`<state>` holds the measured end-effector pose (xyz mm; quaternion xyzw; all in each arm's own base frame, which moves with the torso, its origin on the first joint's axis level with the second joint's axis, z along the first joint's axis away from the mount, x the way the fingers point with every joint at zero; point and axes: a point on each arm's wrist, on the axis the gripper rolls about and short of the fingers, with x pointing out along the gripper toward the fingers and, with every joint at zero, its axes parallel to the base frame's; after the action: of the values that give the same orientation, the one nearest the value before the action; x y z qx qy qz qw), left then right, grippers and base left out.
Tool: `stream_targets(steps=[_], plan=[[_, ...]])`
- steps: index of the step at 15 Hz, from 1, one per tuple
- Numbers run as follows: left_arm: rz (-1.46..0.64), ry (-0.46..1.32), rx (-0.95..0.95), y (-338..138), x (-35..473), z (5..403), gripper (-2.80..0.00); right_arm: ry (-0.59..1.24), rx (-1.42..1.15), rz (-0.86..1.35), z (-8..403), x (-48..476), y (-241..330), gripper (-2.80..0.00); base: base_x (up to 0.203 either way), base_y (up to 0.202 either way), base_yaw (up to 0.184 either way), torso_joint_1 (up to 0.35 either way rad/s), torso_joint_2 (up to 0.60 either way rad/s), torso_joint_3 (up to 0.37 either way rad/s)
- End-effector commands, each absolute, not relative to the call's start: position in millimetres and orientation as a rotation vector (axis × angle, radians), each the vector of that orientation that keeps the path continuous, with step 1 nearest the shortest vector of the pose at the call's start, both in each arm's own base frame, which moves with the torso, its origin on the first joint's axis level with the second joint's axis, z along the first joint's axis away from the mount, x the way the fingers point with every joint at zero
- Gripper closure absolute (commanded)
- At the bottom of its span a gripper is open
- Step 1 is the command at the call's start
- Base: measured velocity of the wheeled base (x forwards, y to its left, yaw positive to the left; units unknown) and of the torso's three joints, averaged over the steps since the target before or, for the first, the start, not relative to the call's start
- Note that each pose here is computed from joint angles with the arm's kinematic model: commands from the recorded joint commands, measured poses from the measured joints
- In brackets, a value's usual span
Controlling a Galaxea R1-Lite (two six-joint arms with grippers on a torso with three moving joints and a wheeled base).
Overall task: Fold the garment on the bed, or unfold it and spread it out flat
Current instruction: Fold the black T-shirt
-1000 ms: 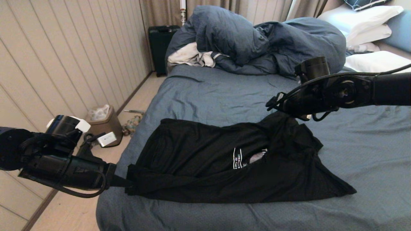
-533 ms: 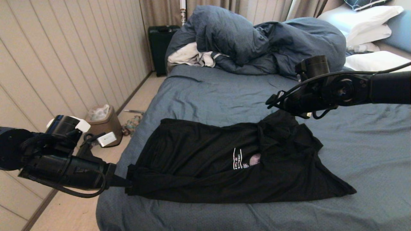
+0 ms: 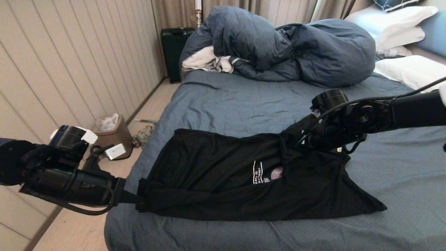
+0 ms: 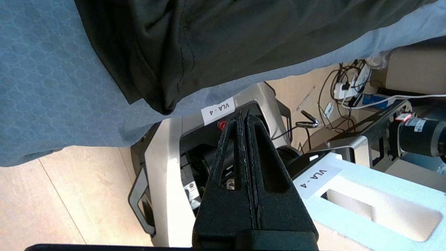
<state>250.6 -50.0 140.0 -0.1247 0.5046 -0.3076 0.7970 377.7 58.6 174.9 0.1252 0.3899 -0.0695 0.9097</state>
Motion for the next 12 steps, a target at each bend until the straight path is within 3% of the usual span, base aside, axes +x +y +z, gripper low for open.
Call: stream_targets(steps=[1,5,12], plan=[[-0.664,1.085,-0.270,-50,251,140,0.00,0.819,0.253,-0.145,171,377,59,0.00,0.000,0.000,0.000,0.000,0.00,0.000],[-0.663,1.086,-0.271,-50,251,140,0.00,0.791,0.261,-0.157,177,382,52,0.00,0.000,0.000,0.000,0.000,0.00,0.000],[-0.663,1.085,-0.270,-50,251,140,0.00,0.853,0.168,-0.233,145,382,63,0.00,0.000,0.000,0.000,0.000,0.00,0.000]])
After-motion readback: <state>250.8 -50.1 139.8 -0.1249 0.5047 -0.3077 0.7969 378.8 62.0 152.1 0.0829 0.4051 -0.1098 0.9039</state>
